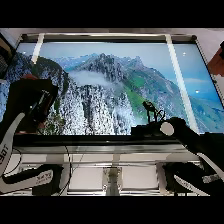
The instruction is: Fold the clothes and pants, and hang the long-sleeved shirts on hangers.
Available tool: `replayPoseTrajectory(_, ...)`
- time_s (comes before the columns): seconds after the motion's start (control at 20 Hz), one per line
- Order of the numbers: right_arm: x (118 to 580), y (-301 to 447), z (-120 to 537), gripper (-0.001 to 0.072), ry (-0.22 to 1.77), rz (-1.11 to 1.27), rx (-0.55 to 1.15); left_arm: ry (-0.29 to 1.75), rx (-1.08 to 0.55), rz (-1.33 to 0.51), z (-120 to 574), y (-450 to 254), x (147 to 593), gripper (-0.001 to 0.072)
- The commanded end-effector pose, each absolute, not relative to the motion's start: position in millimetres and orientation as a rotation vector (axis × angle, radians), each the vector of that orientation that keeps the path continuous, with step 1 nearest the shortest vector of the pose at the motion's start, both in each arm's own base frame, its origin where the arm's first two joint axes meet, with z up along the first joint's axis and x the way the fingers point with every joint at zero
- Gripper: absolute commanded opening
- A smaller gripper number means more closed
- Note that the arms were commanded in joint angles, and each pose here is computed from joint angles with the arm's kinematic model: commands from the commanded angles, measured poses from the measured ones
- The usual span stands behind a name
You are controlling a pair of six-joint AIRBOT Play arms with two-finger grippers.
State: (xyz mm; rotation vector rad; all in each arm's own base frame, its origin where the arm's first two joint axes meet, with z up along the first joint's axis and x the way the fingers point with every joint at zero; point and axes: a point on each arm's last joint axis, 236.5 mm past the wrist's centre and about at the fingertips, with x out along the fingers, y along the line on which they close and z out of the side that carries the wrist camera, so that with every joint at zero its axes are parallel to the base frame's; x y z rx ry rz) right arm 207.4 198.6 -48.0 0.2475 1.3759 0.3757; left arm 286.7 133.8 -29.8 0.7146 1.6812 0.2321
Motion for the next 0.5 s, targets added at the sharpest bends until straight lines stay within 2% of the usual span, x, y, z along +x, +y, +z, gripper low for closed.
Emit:
replayPoseTrajectory(0.0,207.8,198.3,-48.2,0.0021,1.375,0.375,0.245,1.699,0.710,0.242,-26.3,134.3,281.1,0.0213)
replayPoseTrajectory(0.1,207.7,198.4,-48.2,0.0021,1.376,0.375,0.246,1.678,0.714,0.239,-19.5,134.3,281.8,0.0130)
replayPoseTrajectory(0.15,207.7,198.4,-48.2,0.0021,1.376,0.375,0.246,1.667,0.729,0.225,-14.5,134.4,282.1,0.0122)
replayPoseTrajectory(0.2,207.6,198.5,-48.1,0.0021,1.376,0.375,0.247,1.648,0.738,0.216,-8.0,134.2,282.5,0.0031)
replayPoseTrajectory(0.35,207.6,199.4,-47.4,0.0021,1.361,0.422,0.196,1.541,0.680,0.144,13.2,115.0,291.2,0.0036)
replayPoseTrajectory(0.45,208.3,202.9,-40.7,0.0021,1.324,0.529,0.085,1.442,0.620,-0.032,37.7,73.7,304.2,0.0035)
